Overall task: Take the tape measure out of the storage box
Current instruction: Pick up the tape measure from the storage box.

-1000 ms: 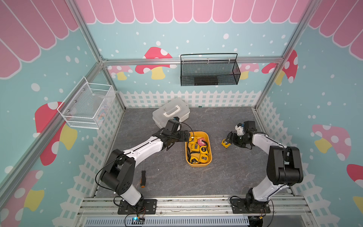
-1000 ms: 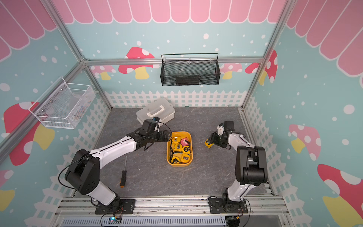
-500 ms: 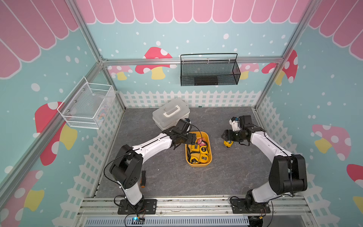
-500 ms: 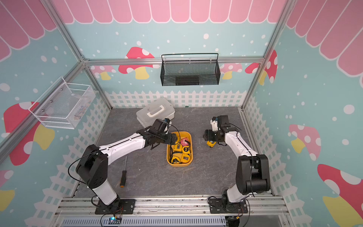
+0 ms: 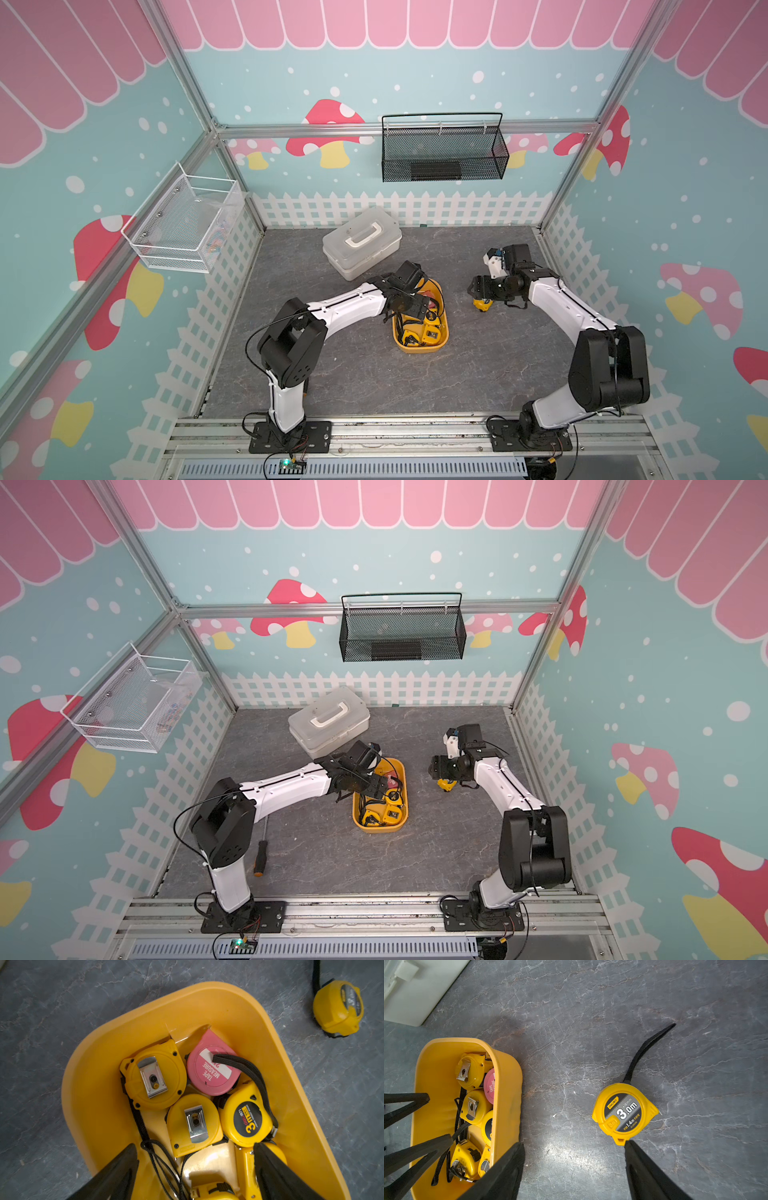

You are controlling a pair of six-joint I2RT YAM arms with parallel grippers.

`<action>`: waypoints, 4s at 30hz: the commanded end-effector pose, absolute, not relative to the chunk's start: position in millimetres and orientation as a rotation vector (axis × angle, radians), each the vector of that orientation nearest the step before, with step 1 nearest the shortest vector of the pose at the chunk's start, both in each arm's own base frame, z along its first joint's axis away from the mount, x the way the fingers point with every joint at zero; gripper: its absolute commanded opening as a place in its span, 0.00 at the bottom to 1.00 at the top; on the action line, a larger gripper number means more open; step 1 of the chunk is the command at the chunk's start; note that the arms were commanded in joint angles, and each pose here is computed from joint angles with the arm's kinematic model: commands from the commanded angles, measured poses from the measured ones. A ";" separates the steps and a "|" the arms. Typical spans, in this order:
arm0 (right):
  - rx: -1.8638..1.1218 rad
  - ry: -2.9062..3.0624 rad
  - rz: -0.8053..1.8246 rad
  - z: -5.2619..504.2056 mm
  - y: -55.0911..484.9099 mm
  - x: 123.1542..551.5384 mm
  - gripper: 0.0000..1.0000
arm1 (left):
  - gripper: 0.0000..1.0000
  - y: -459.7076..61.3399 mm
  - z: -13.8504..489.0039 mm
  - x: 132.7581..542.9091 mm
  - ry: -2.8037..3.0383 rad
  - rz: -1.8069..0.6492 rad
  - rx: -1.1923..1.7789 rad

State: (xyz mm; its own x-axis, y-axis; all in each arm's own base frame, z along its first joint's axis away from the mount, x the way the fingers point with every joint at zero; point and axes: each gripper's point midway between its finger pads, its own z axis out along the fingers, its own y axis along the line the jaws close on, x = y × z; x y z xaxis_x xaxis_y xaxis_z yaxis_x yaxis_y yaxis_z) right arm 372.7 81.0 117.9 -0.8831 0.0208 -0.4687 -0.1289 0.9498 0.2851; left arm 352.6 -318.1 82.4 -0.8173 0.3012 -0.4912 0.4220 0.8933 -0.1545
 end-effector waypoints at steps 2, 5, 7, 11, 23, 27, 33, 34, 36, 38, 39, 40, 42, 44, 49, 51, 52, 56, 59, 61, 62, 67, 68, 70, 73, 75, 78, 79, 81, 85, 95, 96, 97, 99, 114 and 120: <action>-0.064 2.625 0.459 114.6 86.6 371.6 0.76 | 0.87 -316.6 75.8 358.5 2.633 -0.319 0.452; -0.060 2.632 0.456 112.3 86.3 369.9 0.76 | 0.87 -318.2 67.4 359.0 2.665 -0.312 0.438; -0.054 2.635 0.453 111.5 86.1 369.5 0.76 | 0.87 -319.2 61.1 359.9 2.687 -0.304 0.424; -0.049 2.638 0.461 109.8 86.9 368.6 0.76 | 0.88 -317.9 55.3 365.7 2.697 -0.268 0.376; -0.046 2.664 0.467 100.2 87.8 370.0 0.76 | 0.82 -316.9 36.0 371.3 2.761 -0.198 0.310; -0.046 2.673 0.467 97.3 87.8 369.5 0.76 | 0.82 -314.1 26.0 367.8 2.799 -0.169 0.294; -0.047 2.688 0.464 91.3 87.3 367.1 0.76 | 0.82 -308.7 17.5 362.9 2.841 -0.125 0.289; -0.047 2.690 0.464 90.2 87.4 367.4 0.76 | 0.82 -306.7 16.9 362.2 2.844 -0.112 0.287; -0.047 2.695 0.468 88.3 87.8 367.0 0.76 | 0.82 -304.0 16.4 361.6 2.850 -0.095 0.281; -0.047 2.697 0.473 86.7 88.4 367.3 0.76 | 0.80 -301.7 15.7 361.0 2.855 -0.074 0.278; -0.047 2.699 0.474 86.0 88.7 367.5 0.76 | 0.80 -300.5 14.7 360.0 2.862 -0.066 0.277; -0.047 2.701 0.474 85.1 88.7 367.1 0.76 | 0.80 -299.1 13.3 359.2 2.869 -0.056 0.277; -0.049 2.703 0.473 84.3 88.8 367.0 0.76 | 0.79 -296.5 12.0 357.5 2.879 -0.039 0.273; -0.051 2.705 0.473 83.3 88.9 367.0 0.76 | 0.79 -292.7 11.3 356.2 2.885 -0.016 0.258; -0.052 2.713 0.475 79.7 89.0 366.1 0.76 | 0.76 -290.6 12.6 354.0 2.891 -0.007 0.251; -0.052 2.713 0.479 79.3 89.3 366.4 0.76 | 0.74 -289.3 14.0 353.3 2.893 -0.004 0.249; -0.053 2.714 0.479 79.1 89.8 366.3 0.76 | 0.74 -289.4 16.0 353.3 2.891 -0.005 0.249; -0.055 2.714 0.479 78.5 89.7 366.6 0.76 | 0.73 -288.8 22.7 352.0 2.886 -0.010 0.247; -0.054 2.715 0.481 77.5 89.6 366.9 0.76 | 0.72 -288.8 24.8 349.2 2.888 -0.010 0.247; -0.053 2.720 0.485 75.8 90.0 366.2 0.76 | 0.71 -289.3 24.0 346.6 2.895 -0.009 0.250; -0.055 2.720 0.485 75.5 90.2 366.1 0.76 | 0.71 -290.2 23.6 345.8 2.897 -0.012 0.251; -0.058 2.723 0.484 73.9 90.2 365.9 0.76 | 0.71 -293.2 17.2 337.9 2.922 -0.011 0.261; -0.061 2.724 0.484 73.2 90.5 365.4 0.76 | 0.70 -293.3 16.5 338.1 2.921 -0.009 0.261; -0.060 2.724 0.486 72.7 90.4 365.5 0.76 | 0.69 -293.3 15.0 337.2 2.928 -0.008 0.260; -0.062 2.726 0.485 72.0 90.3 365.1 0.76 | 0.68 -295.2 15.1 336.0 2.932 -0.021 0.264; -0.062 2.724 0.484 72.1 90.3 365.4 0.76 | 0.67 -296.6 15.3 335.4 2.930 -0.022 0.272; -0.061 2.729 0.487 70.4 90.2 364.6 0.76 | 0.64 -298.2 12.1 333.7 2.939 -0.025 0.278; -0.065 2.730 0.489 70.3 90.9 364.2 0.76 | 0.63 -299.2 11.4 333.1 2.942 -0.030 0.280; -0.065 2.731 0.487 69.9 90.4 363.6 0.76 | 0.61 -301.1 8.5 330.8 2.954 -0.040 0.292; -0.071 2.728 0.485 71.5 90.1 362.9 0.76 | 0.58 -302.5 12.0 330.9 2.947 -0.049 0.301; -0.168 2.592 0.703 127.1 117.7 371.1 0.76 | 0.57 -304.3 69.3 347.9 2.797 -0.084 0.327; -0.175 2.575 0.730 134.0 121.1 372.2 0.76 | 0.57 -304.9 77.4 350.0 2.778 -0.094 0.332; -0.183 2.561 0.756 139.2 124.3 372.4 0.76 | 0.57 -305.8 84.2 351.7 2.759 -0.099 0.342; -0.204 2.529 0.822 150.5 132.0 373.0 0.76 | 0.57 -306.6 99.0 355.8 2.720 -0.111 0.358; -0.273 2.339 1.329 184.4 181.6 366.9 0.72 | 0.58 -347.9 152.1 358.5 2.446 -0.540 0.501; -0.265 2.373 1.374 168.6 190.2 362.3 0.70 | 0.58 -364.8 159.6 353.6 2.386 -0.675 0.563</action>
